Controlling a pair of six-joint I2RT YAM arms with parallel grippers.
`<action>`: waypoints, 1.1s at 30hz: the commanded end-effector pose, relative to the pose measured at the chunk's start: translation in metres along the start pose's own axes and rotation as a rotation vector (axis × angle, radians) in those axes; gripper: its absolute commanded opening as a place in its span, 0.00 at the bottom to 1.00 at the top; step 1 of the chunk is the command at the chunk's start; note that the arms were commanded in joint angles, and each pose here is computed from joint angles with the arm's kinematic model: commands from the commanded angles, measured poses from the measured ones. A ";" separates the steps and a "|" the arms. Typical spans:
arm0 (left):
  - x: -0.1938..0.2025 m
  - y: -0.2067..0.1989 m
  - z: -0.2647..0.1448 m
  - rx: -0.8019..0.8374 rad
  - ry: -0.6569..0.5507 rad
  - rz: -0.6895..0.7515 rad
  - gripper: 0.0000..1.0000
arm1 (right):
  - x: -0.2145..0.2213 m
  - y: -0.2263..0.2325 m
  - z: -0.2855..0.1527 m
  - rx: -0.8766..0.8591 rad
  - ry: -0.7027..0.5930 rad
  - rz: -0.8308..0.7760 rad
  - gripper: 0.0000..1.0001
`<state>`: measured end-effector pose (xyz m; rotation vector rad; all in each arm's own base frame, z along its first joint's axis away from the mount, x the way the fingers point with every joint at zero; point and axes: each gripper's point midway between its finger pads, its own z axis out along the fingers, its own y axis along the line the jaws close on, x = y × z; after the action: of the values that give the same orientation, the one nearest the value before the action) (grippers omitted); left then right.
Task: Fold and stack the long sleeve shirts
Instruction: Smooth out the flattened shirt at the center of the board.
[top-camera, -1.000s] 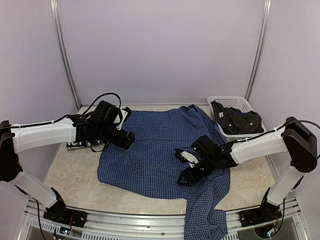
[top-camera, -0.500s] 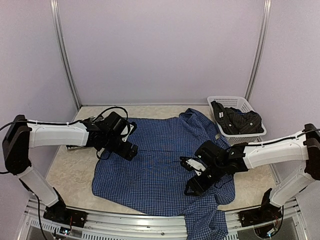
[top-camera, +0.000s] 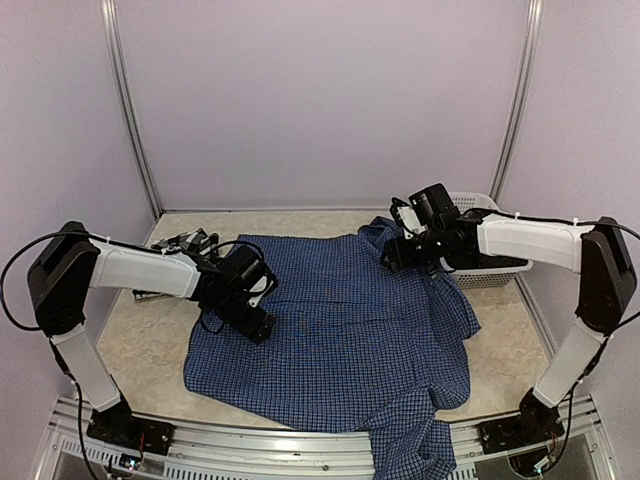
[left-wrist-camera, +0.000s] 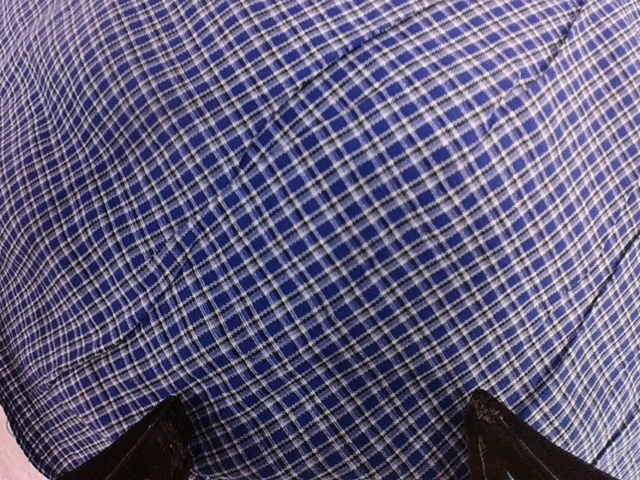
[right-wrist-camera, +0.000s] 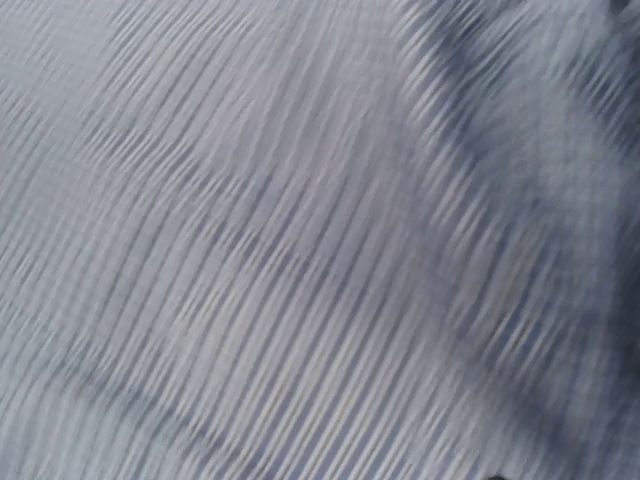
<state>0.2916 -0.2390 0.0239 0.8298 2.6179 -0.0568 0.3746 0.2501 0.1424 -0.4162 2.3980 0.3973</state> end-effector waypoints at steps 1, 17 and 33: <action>0.023 0.000 0.007 -0.011 0.084 0.021 0.90 | -0.043 -0.038 0.029 0.104 -0.058 -0.022 0.66; 0.018 -0.006 0.002 0.032 0.061 0.021 0.88 | -0.081 -0.109 0.157 0.015 -0.026 0.086 0.65; 0.005 -0.005 -0.005 0.020 0.013 0.011 0.88 | -0.114 -0.170 0.179 0.358 -0.059 0.128 0.68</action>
<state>0.2844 -0.2380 0.0181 0.8531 2.6474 -0.0638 0.6192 0.2021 0.0488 -0.1424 2.4022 0.1238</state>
